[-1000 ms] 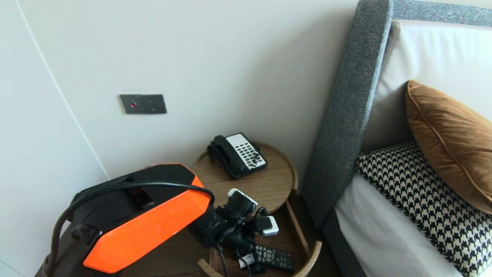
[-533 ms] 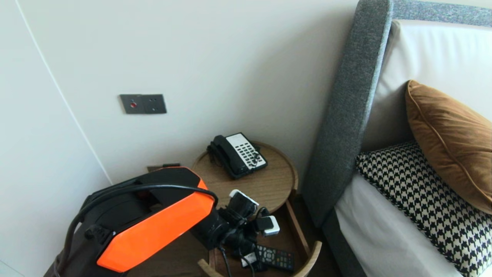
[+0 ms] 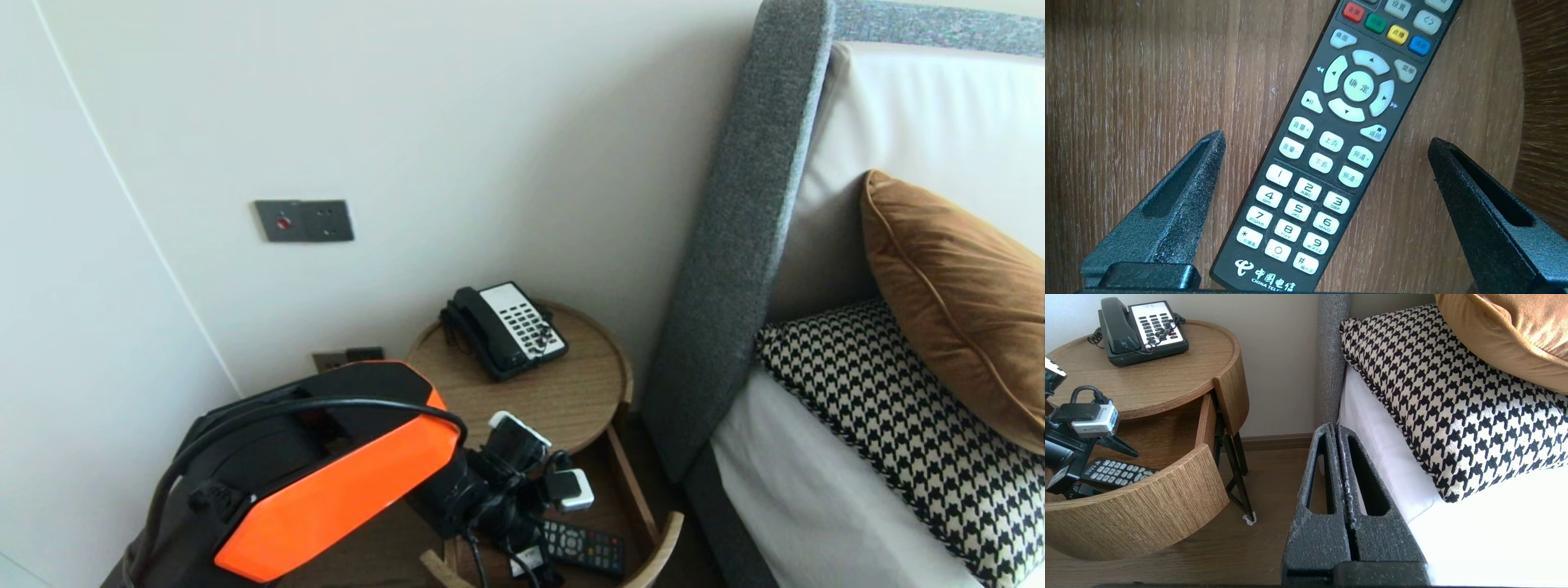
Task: Take the remote control out of the drawer one by one and place them on the table
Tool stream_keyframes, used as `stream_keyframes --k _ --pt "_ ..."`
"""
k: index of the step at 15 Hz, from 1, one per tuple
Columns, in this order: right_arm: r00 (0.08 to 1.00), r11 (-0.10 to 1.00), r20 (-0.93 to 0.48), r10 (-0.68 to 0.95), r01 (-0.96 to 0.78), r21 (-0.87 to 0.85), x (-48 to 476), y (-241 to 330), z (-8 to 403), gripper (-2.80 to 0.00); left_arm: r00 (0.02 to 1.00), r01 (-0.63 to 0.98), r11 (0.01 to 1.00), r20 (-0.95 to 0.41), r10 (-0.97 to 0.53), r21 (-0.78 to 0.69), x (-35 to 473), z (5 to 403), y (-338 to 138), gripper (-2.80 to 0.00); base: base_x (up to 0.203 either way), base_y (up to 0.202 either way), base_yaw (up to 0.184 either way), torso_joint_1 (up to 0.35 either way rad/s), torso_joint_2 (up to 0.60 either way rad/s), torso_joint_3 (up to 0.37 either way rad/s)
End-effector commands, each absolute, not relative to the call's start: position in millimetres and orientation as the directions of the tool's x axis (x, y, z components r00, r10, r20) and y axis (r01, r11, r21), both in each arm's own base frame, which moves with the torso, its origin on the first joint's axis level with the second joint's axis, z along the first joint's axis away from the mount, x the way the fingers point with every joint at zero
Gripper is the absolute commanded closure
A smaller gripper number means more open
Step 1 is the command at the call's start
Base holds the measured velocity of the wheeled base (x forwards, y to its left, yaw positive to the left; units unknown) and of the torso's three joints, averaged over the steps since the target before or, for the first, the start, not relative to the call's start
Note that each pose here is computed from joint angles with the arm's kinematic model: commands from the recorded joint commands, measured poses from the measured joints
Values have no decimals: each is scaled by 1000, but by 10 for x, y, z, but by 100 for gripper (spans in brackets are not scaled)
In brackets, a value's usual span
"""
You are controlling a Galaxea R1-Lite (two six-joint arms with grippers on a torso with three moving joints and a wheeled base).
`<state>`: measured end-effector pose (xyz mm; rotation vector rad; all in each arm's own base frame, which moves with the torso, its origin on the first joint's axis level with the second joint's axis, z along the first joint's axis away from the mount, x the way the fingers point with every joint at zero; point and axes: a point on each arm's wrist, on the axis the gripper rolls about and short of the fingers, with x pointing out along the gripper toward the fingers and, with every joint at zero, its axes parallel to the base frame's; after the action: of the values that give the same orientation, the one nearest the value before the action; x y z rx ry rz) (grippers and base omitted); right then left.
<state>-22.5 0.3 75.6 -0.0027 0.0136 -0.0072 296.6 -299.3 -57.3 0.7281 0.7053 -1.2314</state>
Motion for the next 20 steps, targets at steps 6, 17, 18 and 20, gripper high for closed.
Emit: stream_keyframes --k 6,17,18,20 --pt "1000 1000 -14 -8 8 -3 -225 3 755 0 171 981 170 -818 -550 91 2942 -636 -2974 -280 0 0 0 0 0 0" --pt "1000 1000 -14 -8 8 -3 -225 3 756 0 172 981 170 -817 -551 92 2952 -648 -2984 0 0 0 0 0 0 0" --pt "1000 1000 -14 -8 8 -3 -225 3 756 0 171 981 170 -817 -550 91 2948 -652 -2980 0 0 0 0 0 0 0" --pt "1000 1000 -15 -8 8 -3 -223 3 756 0 171 981 171 -818 -550 90 2948 -652 -2980 0 0 0 0 0 0 0"
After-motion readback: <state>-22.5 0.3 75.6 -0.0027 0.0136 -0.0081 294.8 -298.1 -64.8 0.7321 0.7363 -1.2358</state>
